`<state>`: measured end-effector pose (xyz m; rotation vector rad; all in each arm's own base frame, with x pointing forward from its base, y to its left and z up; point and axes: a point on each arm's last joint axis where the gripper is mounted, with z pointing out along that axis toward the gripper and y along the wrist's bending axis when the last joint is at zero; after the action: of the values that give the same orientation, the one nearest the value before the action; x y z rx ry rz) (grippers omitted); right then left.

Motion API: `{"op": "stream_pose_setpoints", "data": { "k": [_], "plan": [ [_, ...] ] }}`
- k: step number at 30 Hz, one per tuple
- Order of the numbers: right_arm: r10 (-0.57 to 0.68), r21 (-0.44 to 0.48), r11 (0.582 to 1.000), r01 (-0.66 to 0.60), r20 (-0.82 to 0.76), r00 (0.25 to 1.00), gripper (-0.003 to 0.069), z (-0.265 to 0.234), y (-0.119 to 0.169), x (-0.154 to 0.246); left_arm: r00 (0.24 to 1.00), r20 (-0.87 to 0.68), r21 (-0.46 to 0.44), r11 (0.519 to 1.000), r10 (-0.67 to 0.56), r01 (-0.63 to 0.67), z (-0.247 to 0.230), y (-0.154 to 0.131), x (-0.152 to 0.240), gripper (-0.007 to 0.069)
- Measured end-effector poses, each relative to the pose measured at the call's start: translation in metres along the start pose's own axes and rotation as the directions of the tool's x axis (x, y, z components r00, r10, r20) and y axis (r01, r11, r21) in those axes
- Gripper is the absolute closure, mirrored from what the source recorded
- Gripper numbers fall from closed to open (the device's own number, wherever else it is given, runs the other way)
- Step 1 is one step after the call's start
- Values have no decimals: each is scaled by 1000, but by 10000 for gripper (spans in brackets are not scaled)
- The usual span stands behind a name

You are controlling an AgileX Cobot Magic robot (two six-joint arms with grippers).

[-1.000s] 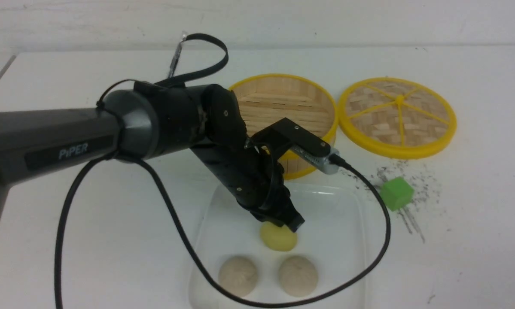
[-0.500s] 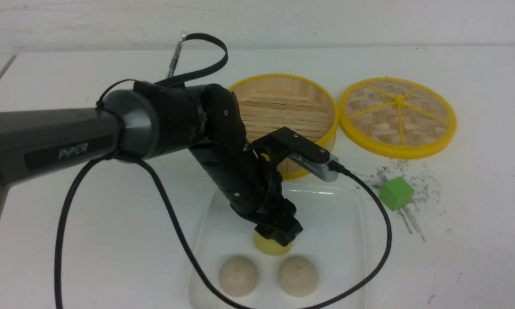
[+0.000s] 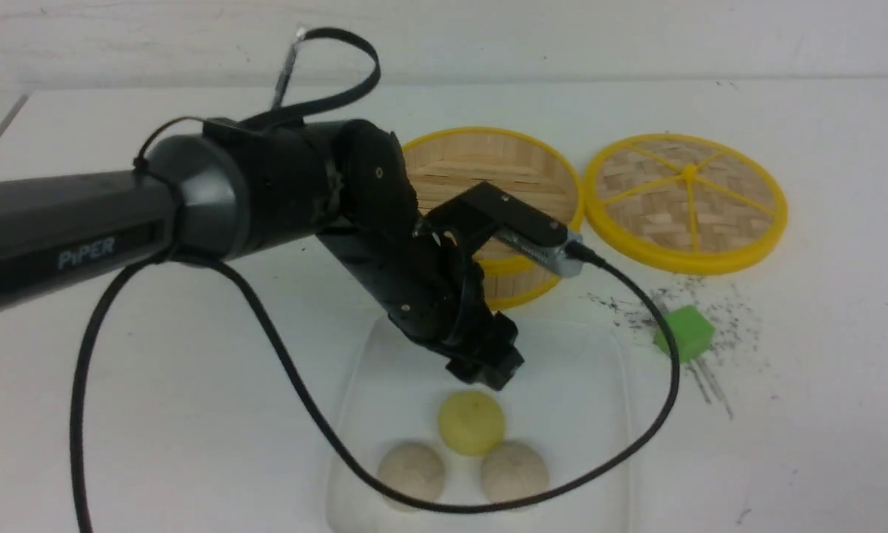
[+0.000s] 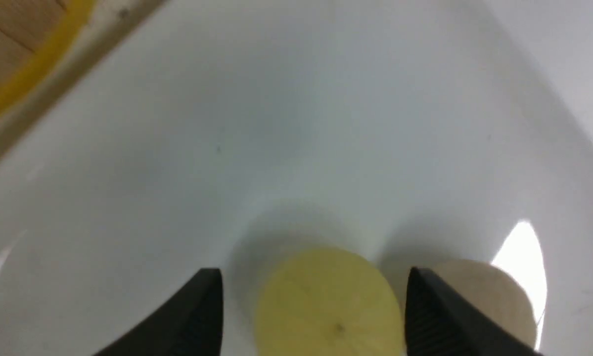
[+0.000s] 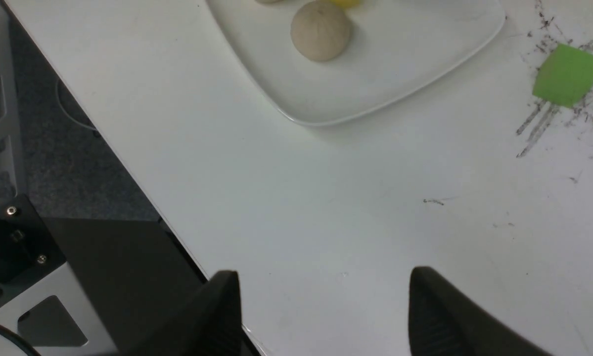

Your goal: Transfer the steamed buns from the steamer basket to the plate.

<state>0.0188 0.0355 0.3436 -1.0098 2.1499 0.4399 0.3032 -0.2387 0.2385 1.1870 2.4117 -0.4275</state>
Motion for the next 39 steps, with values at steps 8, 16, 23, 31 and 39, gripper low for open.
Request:
{"op": "stream_pose_setpoints", "data": {
  "k": [8, 16, 23, 31, 39],
  "plan": [
    [-3, 0, 1000, 3, 0, 1000, 204, 0, 0, 0, 993, 118, -34, 999, -7, 11, -48, -6, -20, 130],
    [-7, -1, 1000, 7, 0, 1000, 204, 0, 0, 0, 984, 162, -144, 989, 69, -46, -92, -9, -18, 179],
    [-22, -1, 1000, 22, 0, 1000, 204, 0, 0, 0, 973, 168, -259, 959, 159, -112, -141, -15, -8, 305],
    [-24, 0, 1000, 24, 2, 1000, 204, 0, 0, 0, 952, 282, -387, 922, 120, -2, -207, -24, 10, 456],
    [7, 24, 1000, -9, 92, 996, 204, 0, -2, -8, 894, 444, -469, 835, -59, 289, -245, -19, 24, 477]
  ]
}}
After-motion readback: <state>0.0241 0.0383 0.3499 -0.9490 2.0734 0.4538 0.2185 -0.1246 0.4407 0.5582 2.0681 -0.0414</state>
